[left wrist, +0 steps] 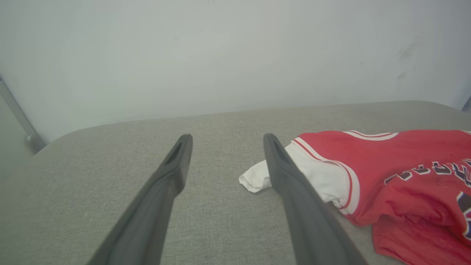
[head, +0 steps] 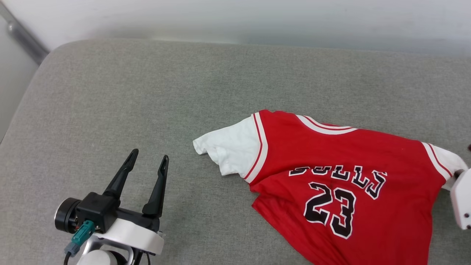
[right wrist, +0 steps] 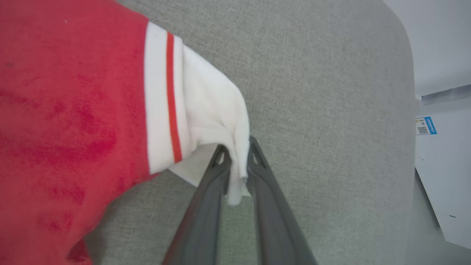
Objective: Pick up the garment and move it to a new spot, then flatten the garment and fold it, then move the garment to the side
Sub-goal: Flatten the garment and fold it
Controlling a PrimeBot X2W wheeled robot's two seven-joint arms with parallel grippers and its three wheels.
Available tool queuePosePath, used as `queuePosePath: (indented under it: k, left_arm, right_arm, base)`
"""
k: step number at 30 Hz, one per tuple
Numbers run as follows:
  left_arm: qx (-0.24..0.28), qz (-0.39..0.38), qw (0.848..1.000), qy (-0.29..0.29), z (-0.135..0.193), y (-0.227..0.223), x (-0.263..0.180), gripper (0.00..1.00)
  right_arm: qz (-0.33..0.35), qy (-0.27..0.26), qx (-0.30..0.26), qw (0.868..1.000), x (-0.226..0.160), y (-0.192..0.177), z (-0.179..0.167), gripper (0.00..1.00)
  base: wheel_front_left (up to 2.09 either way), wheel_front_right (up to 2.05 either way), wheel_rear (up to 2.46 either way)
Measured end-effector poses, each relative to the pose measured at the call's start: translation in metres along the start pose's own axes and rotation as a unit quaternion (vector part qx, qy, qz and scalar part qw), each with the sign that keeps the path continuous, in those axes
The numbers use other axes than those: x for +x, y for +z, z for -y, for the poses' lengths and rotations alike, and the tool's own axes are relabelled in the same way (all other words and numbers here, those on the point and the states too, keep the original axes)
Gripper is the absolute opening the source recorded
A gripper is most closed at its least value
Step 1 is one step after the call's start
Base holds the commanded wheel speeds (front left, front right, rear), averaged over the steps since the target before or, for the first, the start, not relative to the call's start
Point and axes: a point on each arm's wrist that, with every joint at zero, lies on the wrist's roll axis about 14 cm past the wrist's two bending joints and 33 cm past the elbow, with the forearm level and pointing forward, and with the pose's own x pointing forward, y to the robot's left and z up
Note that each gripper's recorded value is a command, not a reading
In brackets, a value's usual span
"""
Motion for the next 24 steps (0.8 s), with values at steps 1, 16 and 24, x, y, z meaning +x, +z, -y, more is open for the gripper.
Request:
queuePosePath:
  k: [1, 16, 24]
  left_arm:
    - [-0.001, -0.001, 1.000, -0.002, 0.001, -0.001, 0.001, 1.00]
    - [-0.027, 0.029, 0.999, -0.013, 0.009, 0.015, 0.010, 1.00]
    - [-0.054, 0.023, 0.997, -0.052, 0.026, 0.017, 0.029, 1.00]
  right_arm:
    - [0.002, 0.004, 0.000, 1.000, -0.001, -0.002, -0.004, 1.00]
    - [0.231, 0.005, 0.152, 0.961, -0.065, 0.048, -0.013, 1.00]
    - [0.321, -0.024, 0.236, 0.917, -0.102, 0.046, -0.013, 1.00]
  base:
    - [0.00, 0.00, 0.00]
    - [0.00, 0.00, 0.00]
    - [0.00, 0.00, 0.00]
